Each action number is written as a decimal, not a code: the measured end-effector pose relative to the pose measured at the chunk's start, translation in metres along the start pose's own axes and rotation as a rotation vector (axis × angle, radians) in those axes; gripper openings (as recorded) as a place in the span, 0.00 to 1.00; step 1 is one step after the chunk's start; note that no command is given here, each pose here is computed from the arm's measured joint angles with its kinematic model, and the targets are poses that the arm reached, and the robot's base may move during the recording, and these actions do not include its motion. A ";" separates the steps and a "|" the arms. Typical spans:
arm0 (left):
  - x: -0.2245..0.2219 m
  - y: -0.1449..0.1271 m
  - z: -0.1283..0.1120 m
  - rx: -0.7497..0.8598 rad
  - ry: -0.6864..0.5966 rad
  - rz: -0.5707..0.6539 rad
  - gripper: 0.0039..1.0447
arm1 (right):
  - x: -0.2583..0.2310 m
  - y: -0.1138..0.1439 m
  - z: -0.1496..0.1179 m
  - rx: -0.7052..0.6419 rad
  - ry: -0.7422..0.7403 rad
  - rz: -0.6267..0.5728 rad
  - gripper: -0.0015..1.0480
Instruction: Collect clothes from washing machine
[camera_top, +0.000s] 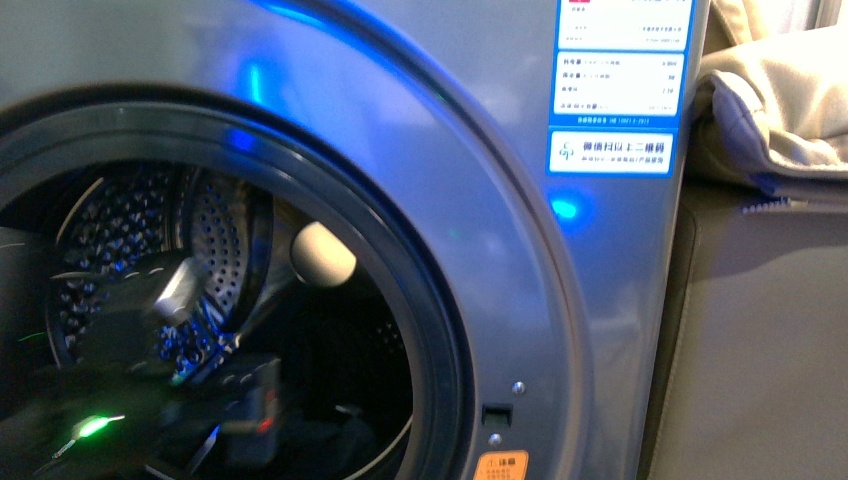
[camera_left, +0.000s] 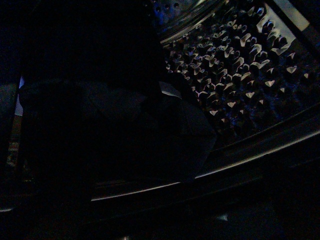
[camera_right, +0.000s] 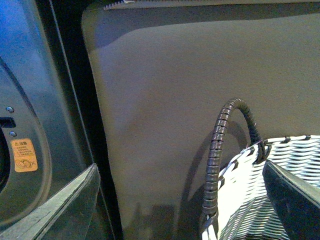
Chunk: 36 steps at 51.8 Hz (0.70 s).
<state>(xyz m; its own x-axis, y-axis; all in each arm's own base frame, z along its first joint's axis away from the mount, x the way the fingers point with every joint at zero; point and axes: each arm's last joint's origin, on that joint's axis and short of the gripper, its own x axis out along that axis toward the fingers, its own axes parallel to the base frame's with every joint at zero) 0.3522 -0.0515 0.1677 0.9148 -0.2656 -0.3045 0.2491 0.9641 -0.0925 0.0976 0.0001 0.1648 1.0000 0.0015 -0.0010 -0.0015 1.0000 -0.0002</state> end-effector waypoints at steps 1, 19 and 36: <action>0.001 0.000 0.000 0.001 0.001 0.003 0.94 | 0.000 0.000 0.000 0.000 0.000 0.000 0.93; 0.051 0.009 0.003 0.023 0.051 0.034 0.94 | 0.000 0.000 0.000 0.000 0.000 0.000 0.93; 0.104 0.027 0.005 0.029 0.109 0.085 0.94 | 0.000 0.000 0.000 0.000 0.000 0.000 0.93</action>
<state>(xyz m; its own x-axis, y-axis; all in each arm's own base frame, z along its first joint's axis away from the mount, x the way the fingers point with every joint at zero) 0.4552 -0.0533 0.1382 0.8932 -0.1812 -0.4115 0.1832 0.9825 -0.0348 0.0976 0.0001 0.1648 1.0000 0.0015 -0.0010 -0.0015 1.0000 0.0002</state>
